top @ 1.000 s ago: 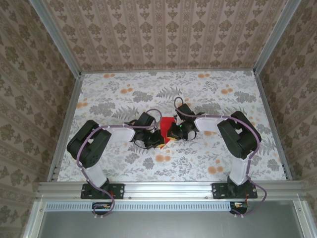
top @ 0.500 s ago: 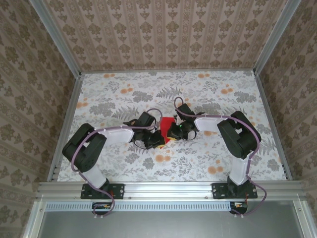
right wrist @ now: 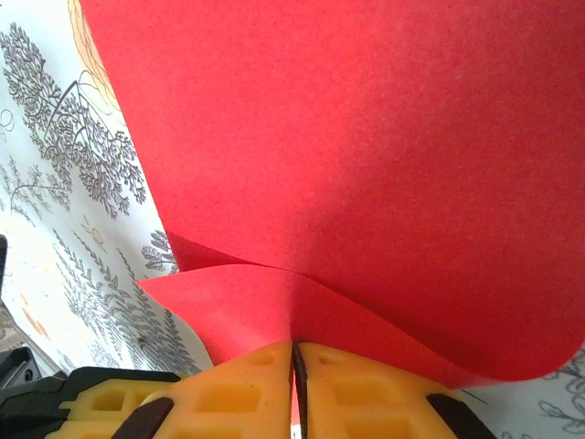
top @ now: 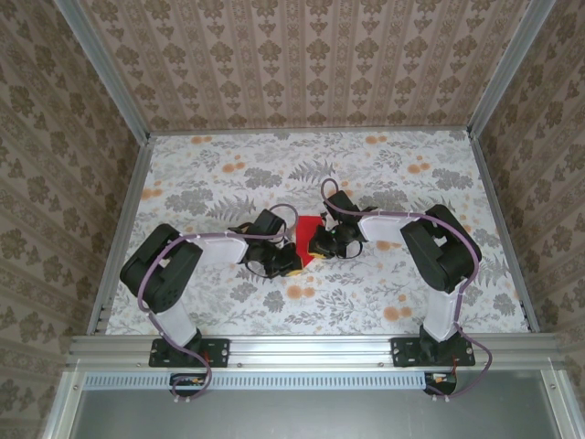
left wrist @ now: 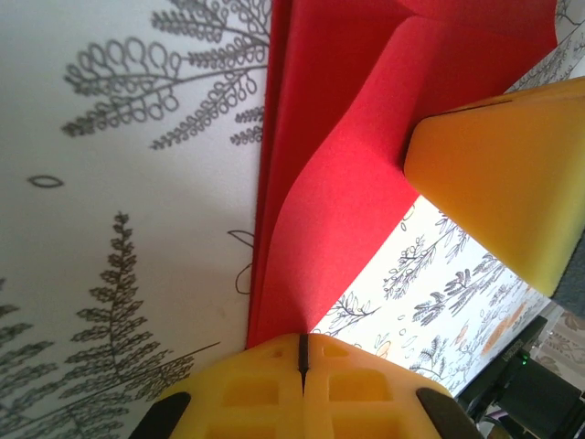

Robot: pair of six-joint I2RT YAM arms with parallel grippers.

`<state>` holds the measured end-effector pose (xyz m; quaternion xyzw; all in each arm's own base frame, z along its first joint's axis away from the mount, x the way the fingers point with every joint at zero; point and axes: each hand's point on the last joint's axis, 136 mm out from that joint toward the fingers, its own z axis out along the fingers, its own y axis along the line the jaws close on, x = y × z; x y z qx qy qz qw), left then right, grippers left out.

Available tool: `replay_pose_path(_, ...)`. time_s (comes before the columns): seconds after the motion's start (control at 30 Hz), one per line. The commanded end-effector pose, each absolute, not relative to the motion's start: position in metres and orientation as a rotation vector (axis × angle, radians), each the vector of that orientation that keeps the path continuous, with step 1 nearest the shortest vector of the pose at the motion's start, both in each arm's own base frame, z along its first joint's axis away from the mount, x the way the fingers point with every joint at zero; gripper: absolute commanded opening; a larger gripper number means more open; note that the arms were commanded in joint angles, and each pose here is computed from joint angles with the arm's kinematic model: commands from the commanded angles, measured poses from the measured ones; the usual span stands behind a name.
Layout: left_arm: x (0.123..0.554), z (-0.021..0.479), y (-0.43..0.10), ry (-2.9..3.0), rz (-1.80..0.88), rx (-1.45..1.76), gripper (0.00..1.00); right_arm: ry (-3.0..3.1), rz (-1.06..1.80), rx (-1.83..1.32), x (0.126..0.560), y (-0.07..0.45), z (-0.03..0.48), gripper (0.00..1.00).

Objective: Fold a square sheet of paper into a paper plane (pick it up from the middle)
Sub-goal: Third fold the triangle at the center of the table.

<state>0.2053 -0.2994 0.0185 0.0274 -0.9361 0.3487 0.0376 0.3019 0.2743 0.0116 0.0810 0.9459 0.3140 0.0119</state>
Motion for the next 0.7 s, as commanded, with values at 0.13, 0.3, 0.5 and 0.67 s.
replay_pose_path(0.13, 0.221, 0.052, -0.302, -2.938, 1.202, 0.027, 0.06, 3.053, 0.8, 0.351, 0.291, 0.25, -0.019, 0.13)
replay_pose_path(0.3, 0.231, 0.047, -0.302, -2.986, 1.133, 0.058, 0.05, 3.05, 0.812, 0.352, 0.291, 0.251, -0.02, 0.13)
replay_pose_path(0.5, 0.22, 0.021, -0.303, -2.927, 1.049, 0.093, 0.05, 3.042, 0.825, 0.347, 0.292, 0.252, -0.018, 0.13)
replay_pose_path(0.67, 0.213, 0.002, -0.284, -2.952, 0.887, 0.141, 0.04, 2.992, 0.914, 0.257, 0.299, 0.264, -0.004, 0.13)
